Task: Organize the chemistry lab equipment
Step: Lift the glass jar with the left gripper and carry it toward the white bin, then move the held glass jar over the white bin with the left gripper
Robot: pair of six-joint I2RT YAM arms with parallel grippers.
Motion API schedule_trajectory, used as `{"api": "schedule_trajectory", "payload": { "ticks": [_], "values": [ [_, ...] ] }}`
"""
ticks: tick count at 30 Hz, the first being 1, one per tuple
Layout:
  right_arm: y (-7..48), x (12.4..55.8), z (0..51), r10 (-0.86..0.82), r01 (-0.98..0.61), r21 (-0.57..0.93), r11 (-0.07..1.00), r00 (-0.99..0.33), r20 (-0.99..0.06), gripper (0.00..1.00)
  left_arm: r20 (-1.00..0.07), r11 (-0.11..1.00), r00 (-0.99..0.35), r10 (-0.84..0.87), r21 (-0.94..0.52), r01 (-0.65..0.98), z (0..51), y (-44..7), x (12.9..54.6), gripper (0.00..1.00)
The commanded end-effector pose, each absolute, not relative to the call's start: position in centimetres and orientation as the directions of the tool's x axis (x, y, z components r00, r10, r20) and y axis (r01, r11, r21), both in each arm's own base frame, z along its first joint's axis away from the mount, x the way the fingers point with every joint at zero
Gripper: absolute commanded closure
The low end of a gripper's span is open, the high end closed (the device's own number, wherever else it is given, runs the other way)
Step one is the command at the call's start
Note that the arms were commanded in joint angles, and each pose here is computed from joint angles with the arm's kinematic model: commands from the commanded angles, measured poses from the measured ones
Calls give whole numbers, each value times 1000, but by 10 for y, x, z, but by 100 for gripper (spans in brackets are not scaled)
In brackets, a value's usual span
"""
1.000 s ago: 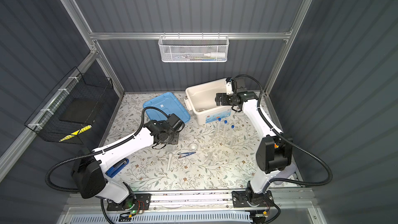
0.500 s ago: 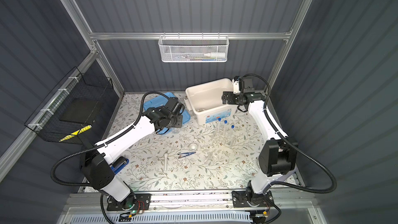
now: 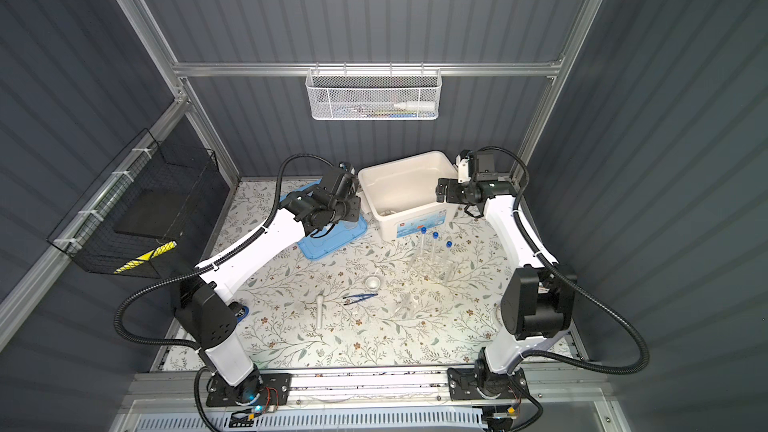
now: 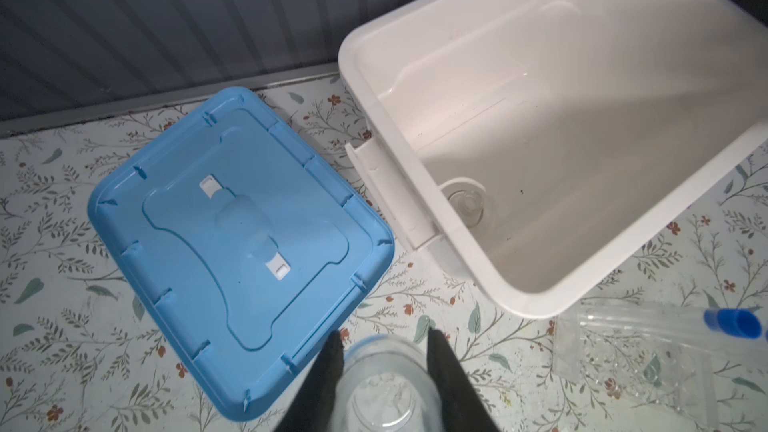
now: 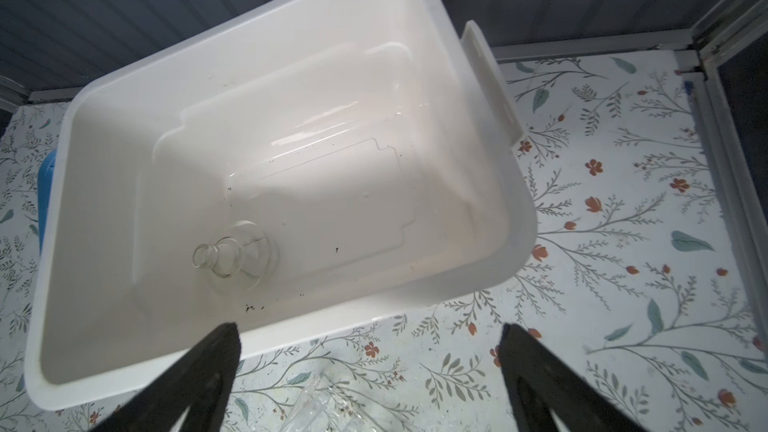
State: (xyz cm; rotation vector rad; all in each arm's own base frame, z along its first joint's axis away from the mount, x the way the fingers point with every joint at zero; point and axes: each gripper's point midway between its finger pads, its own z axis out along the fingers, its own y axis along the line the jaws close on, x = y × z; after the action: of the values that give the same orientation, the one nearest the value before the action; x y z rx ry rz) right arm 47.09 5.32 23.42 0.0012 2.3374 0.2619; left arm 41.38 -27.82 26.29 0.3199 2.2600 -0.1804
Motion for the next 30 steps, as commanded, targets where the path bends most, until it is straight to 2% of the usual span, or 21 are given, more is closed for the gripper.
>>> {"api": "schedule_trajectory", "payload": {
  "ticks": [1,10,15,30],
  "values": [
    [39,474,233,99,-54,189,981,-696,-711,1,-810,942,-556,186,-13,334,288,-289,430,68],
    [16,492,224,118,-56,220,974,-705,-700,4,-855,925,-483,190,-9,379,311,-310,458,68],
    [19,498,216,96,-109,249,962,-721,-687,6,-870,915,-451,197,-2,403,317,-321,471,68],
    [49,479,203,71,-215,374,902,-781,-620,27,-905,899,-384,182,-5,438,316,-345,506,68]
  ]
}}
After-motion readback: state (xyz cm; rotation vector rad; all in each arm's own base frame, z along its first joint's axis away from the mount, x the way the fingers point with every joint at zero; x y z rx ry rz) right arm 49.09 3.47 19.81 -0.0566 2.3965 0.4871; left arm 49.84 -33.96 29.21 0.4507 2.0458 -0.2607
